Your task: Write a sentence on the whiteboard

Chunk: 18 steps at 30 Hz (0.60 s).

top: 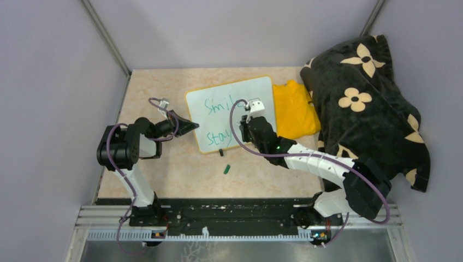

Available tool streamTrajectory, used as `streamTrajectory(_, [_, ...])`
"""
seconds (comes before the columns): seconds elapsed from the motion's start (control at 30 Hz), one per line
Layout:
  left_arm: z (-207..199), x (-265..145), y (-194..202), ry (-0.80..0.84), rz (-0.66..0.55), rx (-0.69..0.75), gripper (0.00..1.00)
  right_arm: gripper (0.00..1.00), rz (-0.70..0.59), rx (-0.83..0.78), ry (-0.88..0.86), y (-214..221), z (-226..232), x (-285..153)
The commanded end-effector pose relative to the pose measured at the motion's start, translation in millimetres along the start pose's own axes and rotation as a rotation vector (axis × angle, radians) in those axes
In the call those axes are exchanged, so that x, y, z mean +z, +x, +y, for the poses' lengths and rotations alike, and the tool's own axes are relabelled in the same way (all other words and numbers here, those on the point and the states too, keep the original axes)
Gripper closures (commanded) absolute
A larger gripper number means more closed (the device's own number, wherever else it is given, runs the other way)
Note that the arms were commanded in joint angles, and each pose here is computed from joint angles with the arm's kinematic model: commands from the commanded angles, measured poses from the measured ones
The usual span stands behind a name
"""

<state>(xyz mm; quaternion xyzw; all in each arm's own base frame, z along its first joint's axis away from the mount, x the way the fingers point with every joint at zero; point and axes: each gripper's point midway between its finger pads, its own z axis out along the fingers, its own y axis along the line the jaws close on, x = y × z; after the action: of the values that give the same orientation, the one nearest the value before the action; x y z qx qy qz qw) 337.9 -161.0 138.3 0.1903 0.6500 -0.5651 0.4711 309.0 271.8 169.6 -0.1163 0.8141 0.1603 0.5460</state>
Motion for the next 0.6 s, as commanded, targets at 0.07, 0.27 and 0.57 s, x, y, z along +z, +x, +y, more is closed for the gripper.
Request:
streamTrajectory(0.07, [-6, 6, -1, 0.051, -0.006, 0.139, 1.0, 1.0, -0.015, 0.019, 0.017, -3, -1, 1])
streamTrajectory(0.27, [-6, 6, -1, 0.052, -0.005, 0.137, 1.0, 1.0, 0.01, 0.019, 0.016, 13, -6, -4])
streamTrajectory(0.57, [-6, 6, -1, 0.053, -0.004, 0.137, 1.0, 1.0, 0.043, 0.017, -0.004, 27, -4, -9])
